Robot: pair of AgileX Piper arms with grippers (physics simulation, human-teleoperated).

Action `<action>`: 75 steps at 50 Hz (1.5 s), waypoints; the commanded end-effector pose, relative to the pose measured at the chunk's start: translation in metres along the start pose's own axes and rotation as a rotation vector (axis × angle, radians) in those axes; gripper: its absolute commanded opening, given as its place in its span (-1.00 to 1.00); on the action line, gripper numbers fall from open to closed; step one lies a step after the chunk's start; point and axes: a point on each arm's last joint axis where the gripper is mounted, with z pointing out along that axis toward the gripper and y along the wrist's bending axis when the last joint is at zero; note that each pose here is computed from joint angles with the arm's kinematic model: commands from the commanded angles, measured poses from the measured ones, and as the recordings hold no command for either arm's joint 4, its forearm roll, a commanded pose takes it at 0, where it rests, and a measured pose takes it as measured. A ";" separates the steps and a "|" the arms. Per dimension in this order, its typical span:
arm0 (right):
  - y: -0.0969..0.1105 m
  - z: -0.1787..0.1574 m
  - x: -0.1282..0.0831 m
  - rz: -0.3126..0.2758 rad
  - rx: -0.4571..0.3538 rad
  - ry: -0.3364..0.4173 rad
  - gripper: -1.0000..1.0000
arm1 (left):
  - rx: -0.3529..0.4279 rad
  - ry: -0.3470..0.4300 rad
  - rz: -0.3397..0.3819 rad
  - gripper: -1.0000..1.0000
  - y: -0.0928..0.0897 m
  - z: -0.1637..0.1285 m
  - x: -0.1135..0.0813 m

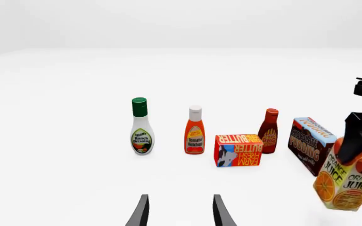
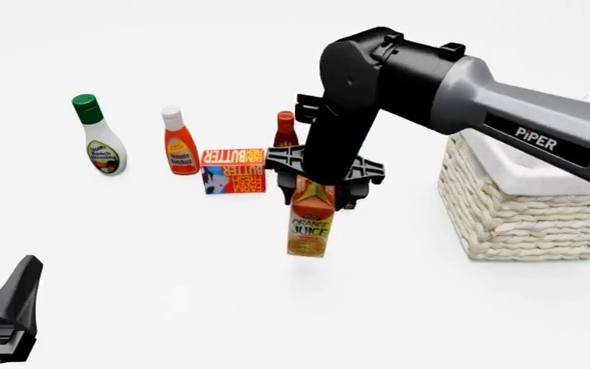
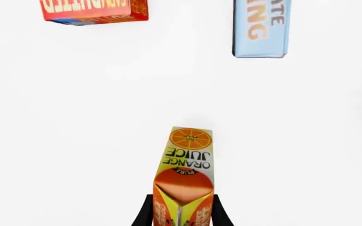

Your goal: Pick the orange juice and place it in the basket.

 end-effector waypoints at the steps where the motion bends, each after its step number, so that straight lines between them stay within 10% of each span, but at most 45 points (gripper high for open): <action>1: -0.008 -0.023 0.003 0.007 -0.027 -0.037 -1.00 | -0.005 0.000 0.001 1.00 0.000 0.000 0.000; 45: -0.059 -0.094 -0.011 -0.060 -0.077 -0.210 -1.00 | -0.005 0.000 0.000 1.00 0.000 0.000 0.000; 75: -0.096 -0.117 -0.032 -0.347 -0.006 -0.305 -1.00 | -0.005 0.000 0.000 1.00 0.000 0.000 0.000</action>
